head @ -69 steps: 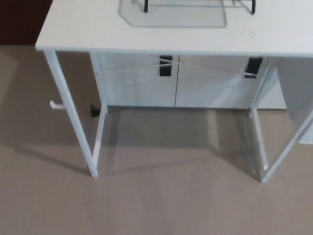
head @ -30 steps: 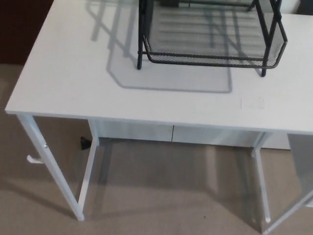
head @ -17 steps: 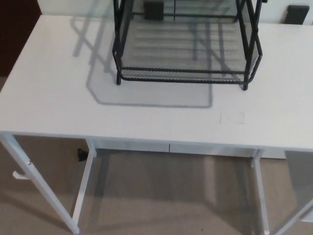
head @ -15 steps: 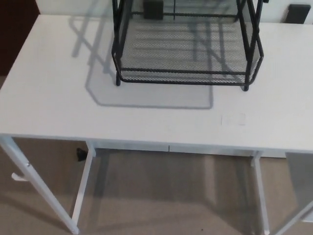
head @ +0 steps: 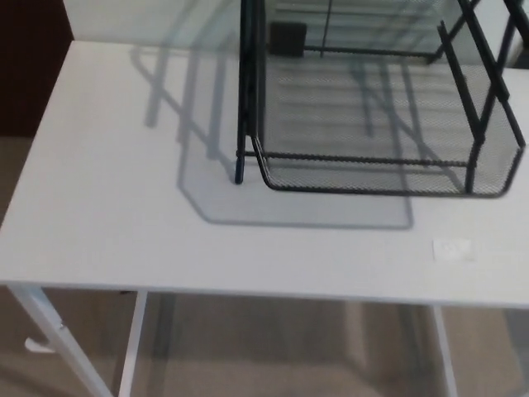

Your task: The robot walks towards a file tray kept in the middle of a desk and uses its right hand to grab a tray and pulls it out towards itself

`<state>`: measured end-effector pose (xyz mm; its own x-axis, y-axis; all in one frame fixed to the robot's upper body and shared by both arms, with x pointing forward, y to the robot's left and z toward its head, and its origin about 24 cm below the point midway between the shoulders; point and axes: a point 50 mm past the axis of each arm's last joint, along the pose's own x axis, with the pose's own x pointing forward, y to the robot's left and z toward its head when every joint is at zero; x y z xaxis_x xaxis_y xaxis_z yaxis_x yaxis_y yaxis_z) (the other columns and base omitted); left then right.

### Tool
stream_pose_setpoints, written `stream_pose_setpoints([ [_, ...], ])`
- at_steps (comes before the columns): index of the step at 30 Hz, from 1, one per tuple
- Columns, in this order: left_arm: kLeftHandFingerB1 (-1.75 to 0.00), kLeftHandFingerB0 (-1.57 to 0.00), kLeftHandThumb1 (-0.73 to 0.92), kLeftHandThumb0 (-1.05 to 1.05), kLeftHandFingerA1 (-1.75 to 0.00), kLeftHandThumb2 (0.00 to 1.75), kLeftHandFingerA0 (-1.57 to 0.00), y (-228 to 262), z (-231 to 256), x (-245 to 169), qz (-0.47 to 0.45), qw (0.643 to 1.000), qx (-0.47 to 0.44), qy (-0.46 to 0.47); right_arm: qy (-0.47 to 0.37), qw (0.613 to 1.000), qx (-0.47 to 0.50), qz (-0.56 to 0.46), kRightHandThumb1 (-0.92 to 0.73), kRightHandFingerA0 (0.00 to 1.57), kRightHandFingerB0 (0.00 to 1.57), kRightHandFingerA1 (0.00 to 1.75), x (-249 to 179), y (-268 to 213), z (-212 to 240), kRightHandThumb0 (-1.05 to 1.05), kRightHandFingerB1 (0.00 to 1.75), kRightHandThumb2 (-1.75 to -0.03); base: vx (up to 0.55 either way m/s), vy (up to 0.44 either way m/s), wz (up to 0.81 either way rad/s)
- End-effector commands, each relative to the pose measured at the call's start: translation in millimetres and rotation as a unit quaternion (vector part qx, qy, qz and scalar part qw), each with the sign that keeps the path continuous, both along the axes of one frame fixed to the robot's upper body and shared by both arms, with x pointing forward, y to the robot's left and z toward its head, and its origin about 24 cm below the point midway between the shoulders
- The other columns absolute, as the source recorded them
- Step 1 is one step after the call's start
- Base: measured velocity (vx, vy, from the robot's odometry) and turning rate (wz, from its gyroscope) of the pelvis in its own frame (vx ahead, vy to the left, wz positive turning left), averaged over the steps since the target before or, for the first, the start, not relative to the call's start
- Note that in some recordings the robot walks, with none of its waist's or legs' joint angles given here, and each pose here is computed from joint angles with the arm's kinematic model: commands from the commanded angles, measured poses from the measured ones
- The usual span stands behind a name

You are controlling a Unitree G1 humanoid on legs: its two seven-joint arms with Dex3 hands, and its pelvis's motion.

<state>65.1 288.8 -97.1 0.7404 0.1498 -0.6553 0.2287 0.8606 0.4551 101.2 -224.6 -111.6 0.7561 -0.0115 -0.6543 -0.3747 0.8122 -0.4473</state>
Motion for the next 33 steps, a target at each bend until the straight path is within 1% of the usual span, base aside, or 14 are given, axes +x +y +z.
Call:
stream_pose_setpoints([
  [1,-0.40,-0.41,0.52,-0.15,-0.46,0.57,-0.51,1.0,2.8,-0.5,-0.015,1.000,0.009,-0.008,-0.005,1.000,-0.008,0.004,-0.67,0.44,0.41,0.44,0.7,-3.7,1.2,-0.23,0.43,-0.59,0.11,-0.087,0.06],
  [13,-0.40,-0.40,0.52,-0.16,-0.46,0.58,-0.51,0.7,3.9,-0.7,-0.022,1.000,0.011,-0.009,-0.005,1.000,-0.007,0.007,-0.68,0.45,0.42,0.45,2.9,-1.9,1.4,-0.23,0.44,-0.59,0.06,-0.143,0.02],
  [19,-0.41,-0.41,0.52,-0.15,-0.47,0.57,-0.52,0.4,3.7,-1.6,-0.023,1.000,0.011,-0.010,-0.007,1.000,-0.006,0.006,-0.67,0.48,0.43,0.48,1.8,-1.5,0.8,-0.23,0.44,-0.59,0.01,0.080,-0.10],
  [22,-0.41,-0.41,0.52,-0.15,-0.47,0.57,-0.52,0.7,3.8,-0.5,-0.023,1.000,0.012,-0.010,-0.005,1.000,-0.008,0.005,-0.67,0.47,0.43,0.47,2.8,-1.4,0.4,-0.22,0.44,-0.59,0.06,0.170,0.14],
  [23,-0.41,-0.41,0.52,-0.16,-0.47,0.58,-0.51,1.1,4.1,0.1,-0.024,1.000,0.013,-0.010,-0.005,1.000,-0.010,0.006,-0.68,0.44,0.43,0.46,4.1,-0.9,0.7,-0.22,0.44,-0.59,0.04,0.142,0.11],
  [24,-0.41,-0.41,0.52,-0.17,-0.47,0.58,-0.51,0.7,4.5,-0.4,-0.028,0.999,0.013,-0.010,-0.005,1.000,-0.012,0.007,-0.62,0.40,0.41,0.50,3.8,-1.2,0.7,-0.30,0.49,-0.72,0.09,0.090,0.03],
  [25,-0.41,-0.41,0.52,-0.17,-0.47,0.58,-0.51,0.6,4.6,-0.7,-0.029,0.999,0.013,-0.011,-0.005,1.000,-0.012,0.007,-0.62,0.40,0.41,0.50,3.4,-1.2,0.5,-0.30,0.49,-0.72,0.16,0.100,0.06],
  [26,-0.41,-0.41,0.52,-0.17,-0.47,0.58,-0.51,0.4,3.7,-2.1,-0.026,1.000,0.013,-0.008,-0.002,1.000,-0.013,0.008,-0.68,0.39,0.43,0.43,1.9,-1.6,0.1,-0.24,0.43,-0.59,0.13,0.090,-0.01],
  [27,-0.41,-0.41,0.52,-0.17,-0.47,0.58,-0.51,0.3,3.6,-2.9,-0.025,1.000,0.012,-0.007,0.000,1.000,-0.012,0.006,-0.62,0.37,0.40,0.49,1.2,-1.5,-0.2,-0.32,0.48,-0.73,0.08,0.033,0.08],
  [30,-0.41,-0.41,0.52,-0.17,-0.48,0.58,-0.52,0.0,3.9,-3.4,-0.029,0.999,0.013,-0.010,0.000,1.000,-0.012,0.001,-0.62,0.39,0.41,0.51,1.1,-1.5,-1.0,-0.33,0.49,-0.73,0.02,-0.015,0.02],
  [31,-0.41,-0.40,0.53,-0.17,-0.47,0.59,-0.51,0.0,3.7,-3.7,-0.029,0.999,0.013,-0.007,-0.001,1.000,-0.012,0.004,-0.68,0.43,0.44,0.45,0.9,-1.5,-0.7,-0.26,0.44,-0.59,0.00,0.000,0.00],
  [33,-0.40,-0.40,0.53,-0.17,-0.46,0.59,-0.51,1.1,4.4,-3.3,-0.031,0.999,0.018,-0.006,0.000,1.000,-0.015,0.009,-0.68,0.44,0.43,0.44,2.1,0.3,0.2,-0.27,0.43,-0.59,0.00,0.000,0.00],
])
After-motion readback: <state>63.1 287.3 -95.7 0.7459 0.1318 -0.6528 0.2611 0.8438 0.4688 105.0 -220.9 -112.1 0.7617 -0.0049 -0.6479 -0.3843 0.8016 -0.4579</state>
